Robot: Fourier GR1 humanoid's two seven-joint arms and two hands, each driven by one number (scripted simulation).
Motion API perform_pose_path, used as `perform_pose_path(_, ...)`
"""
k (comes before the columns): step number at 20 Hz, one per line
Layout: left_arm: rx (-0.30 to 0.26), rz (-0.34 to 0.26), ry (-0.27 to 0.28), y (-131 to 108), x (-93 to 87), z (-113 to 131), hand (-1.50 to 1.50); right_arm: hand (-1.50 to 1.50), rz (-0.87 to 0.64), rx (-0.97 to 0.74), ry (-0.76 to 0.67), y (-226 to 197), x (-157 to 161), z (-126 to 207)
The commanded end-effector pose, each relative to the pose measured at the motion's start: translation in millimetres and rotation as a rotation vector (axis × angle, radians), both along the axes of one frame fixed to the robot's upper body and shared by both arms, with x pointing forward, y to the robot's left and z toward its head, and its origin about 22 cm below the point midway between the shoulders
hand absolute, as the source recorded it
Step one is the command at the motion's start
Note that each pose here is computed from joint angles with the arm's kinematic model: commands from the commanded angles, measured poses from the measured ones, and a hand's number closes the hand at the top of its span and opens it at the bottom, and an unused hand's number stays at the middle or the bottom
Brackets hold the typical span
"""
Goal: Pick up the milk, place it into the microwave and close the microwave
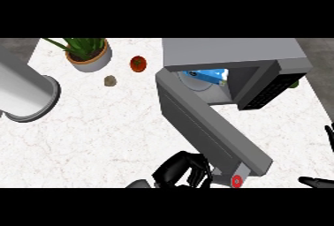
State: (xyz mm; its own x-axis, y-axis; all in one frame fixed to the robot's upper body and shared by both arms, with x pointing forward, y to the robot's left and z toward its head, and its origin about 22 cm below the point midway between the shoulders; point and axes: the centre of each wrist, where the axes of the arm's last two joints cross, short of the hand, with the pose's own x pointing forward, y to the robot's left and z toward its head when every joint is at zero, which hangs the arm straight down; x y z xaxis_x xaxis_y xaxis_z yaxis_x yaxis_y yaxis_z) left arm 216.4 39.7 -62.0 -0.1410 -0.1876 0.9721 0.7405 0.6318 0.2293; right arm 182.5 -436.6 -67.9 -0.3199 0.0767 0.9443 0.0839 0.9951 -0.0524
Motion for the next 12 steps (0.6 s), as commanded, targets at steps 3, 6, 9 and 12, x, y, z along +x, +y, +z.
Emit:
perform_pose_path(3, -0.064, 0.006, -0.024, -31.5, -5.2, 20.9, -1.5, -1.5, 0.114, 0.051, -0.087, 15.7, 19.7, 12.2)
perform_pose_path(6, -0.057, 0.044, -0.031, -32.8, 11.1, 24.9, 1.5, -1.5, 0.143, 0.038, -0.101, 15.4, 32.3, 27.4)
perform_pose_path(9, -0.077, 0.08, -0.064, -37.6, 17.7, 34.4, 1.5, -1.5, 0.177, 0.054, -0.097, 17.7, 24.3, 25.2)
perform_pose_path(12, -0.071, 0.106, -0.061, -41.8, 33.2, 46.6, 1.5, -1.5, 0.218, 0.057, -0.113, 28.4, 42.5, 36.7)
